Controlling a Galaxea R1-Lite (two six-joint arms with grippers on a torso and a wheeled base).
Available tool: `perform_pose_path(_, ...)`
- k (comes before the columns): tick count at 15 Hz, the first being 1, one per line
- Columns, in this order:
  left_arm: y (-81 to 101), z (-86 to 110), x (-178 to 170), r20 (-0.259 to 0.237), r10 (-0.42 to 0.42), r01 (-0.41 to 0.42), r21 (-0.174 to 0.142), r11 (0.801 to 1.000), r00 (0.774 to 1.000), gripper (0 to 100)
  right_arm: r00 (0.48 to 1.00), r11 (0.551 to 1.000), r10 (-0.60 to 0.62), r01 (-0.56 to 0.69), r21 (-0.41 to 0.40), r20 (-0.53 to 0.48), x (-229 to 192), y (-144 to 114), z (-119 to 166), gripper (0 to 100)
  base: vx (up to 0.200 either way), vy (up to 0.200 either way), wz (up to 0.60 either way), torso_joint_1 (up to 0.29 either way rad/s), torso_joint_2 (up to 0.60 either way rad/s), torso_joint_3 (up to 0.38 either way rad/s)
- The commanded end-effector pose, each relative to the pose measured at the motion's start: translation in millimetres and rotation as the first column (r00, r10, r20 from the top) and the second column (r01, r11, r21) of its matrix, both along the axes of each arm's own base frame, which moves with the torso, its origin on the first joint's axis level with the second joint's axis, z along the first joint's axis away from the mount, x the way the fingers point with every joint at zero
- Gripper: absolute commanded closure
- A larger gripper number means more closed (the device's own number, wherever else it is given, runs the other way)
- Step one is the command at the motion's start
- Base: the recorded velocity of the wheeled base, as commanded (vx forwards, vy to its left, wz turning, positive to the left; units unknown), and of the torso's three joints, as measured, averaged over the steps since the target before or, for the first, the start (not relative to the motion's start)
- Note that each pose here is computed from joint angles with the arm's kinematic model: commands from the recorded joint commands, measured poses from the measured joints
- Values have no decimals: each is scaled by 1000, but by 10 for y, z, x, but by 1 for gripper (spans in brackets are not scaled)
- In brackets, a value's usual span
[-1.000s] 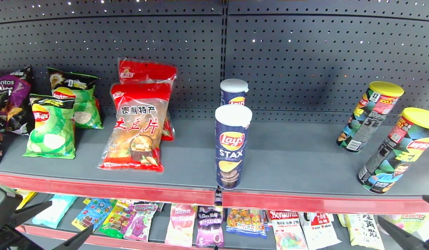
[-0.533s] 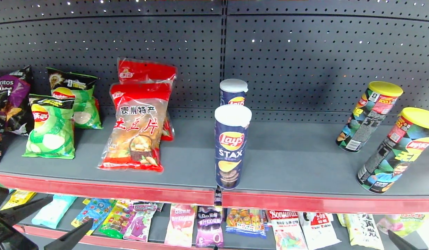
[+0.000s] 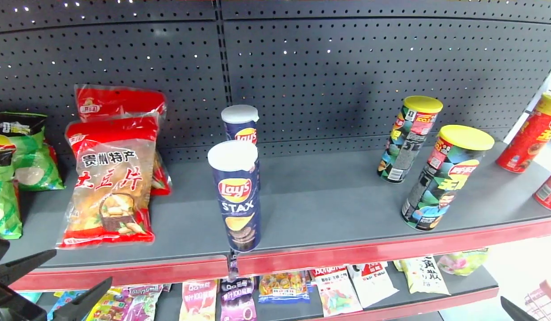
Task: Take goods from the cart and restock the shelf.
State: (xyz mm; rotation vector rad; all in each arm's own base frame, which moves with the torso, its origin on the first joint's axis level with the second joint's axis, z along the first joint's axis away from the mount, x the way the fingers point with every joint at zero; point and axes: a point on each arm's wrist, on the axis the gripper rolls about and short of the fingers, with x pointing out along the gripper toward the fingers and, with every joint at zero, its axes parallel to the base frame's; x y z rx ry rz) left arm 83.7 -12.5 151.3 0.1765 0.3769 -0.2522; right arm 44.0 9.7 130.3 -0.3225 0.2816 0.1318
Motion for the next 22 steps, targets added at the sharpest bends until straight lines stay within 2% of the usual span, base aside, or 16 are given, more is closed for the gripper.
perform_pose_path(1,6,5,-24,13,3,-3,-2,1000,1000,0,1000,1000,-3,3,-4,-9,1,-1,-21,0,0,0,0,0,0,0)
perform_pose_path(5,27,-11,-59,20,26,-26,-2,1000,999,0,1000,1000,-3,3,-2,-5,-20,-8,-41,0,0,0,0,0,0,0)
perform_pose_path(9,29,-10,-61,22,32,-32,-2,999,999,0,1000,1000,5,-5,0,-5,-20,-6,-42,0,-200,0,0,7,2,0)
perform_pose_path(12,29,-5,-68,27,32,-32,-6,999,999,0,1000,1000,12,-12,7,9,-34,-9,-31,0,0,0,0,0,0,0)
perform_pose_path(13,29,-5,-68,25,35,-35,-13,999,999,0,1000,1000,13,-14,9,14,-42,-11,-28,0,0,-200,0,-12,-17,2)
perform_pose_path(22,34,8,-96,43,38,-37,-10,999,998,0,999,1000,12,-12,14,32,-69,-21,-26,0,0,-200,0,6,4,2)
